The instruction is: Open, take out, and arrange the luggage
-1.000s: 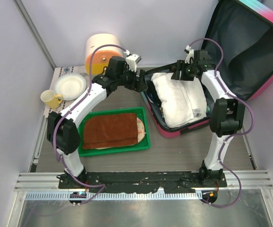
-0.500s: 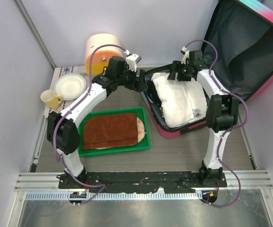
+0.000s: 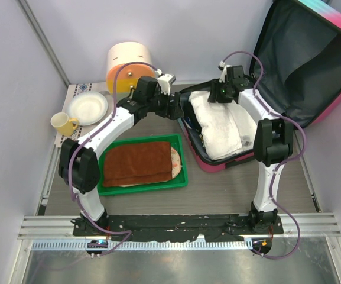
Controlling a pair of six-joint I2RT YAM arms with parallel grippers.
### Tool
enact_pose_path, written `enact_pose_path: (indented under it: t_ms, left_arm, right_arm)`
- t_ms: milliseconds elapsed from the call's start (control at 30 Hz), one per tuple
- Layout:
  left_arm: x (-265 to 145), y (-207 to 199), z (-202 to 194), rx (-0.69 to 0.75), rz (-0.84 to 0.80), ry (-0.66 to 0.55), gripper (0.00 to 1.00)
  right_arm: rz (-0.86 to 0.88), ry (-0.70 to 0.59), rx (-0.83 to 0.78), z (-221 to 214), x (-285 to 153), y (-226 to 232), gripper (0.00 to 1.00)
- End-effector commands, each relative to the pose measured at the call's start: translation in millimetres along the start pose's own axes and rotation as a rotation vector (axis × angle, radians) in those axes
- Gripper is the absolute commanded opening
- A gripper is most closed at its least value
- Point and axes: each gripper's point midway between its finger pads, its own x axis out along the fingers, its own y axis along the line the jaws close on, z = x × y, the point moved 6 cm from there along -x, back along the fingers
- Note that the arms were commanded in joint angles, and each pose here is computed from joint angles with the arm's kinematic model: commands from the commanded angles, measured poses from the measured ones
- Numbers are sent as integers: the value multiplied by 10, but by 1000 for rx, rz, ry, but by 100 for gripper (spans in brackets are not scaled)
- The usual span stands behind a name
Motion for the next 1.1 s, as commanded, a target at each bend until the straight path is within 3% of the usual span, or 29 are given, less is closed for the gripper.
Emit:
enact_pose_path:
  t_ms: [0, 100, 167, 233, 467, 700, 767, 800, 833, 933, 1067]
  left_arm:
    - [-173, -160, 215, 22, -48, -93, 78]
    - [-174, -180, 225, 30, -55, -95, 79]
    - [-163, -204, 259, 42, -62, -101, 79]
    - [-112, -230, 273, 51, -66, -99, 78]
    - [140, -400, 557, 64, -96, -143, 76]
    - [601, -347, 631, 30, -83, -155, 75]
    - [682, -336, 642, 14, -88, -160, 74]
    - [781, -308, 638, 10, -89, -162, 74]
    - [823, -307, 644, 8, -90, -168, 74]
    - [1000, -264, 656, -2, -95, -180, 76]
    - [1203, -222, 699, -9, -103, -204, 78]
  right_arm:
    - [142, -54, 28, 207, -273, 188, 47]
    - [150, -104, -7, 311, -446, 224, 33]
    - [142, -140, -18, 357, -530, 195, 14]
    - [129, -178, -31, 439, -656, 146, 2]
    - [46, -205, 13, 522, -799, -358, 1]
    - [5, -112, 13, 275, -646, -544, 1]
    - [-13, -106, 28, 240, -634, -691, 7]
    - [-12, -99, 32, 221, -618, -709, 14]
    - [-7, -95, 34, 211, -605, -714, 32]
    - [-15, -95, 40, 216, -617, -751, 59]
    - [-58, -129, 45, 306, -693, -894, 70]
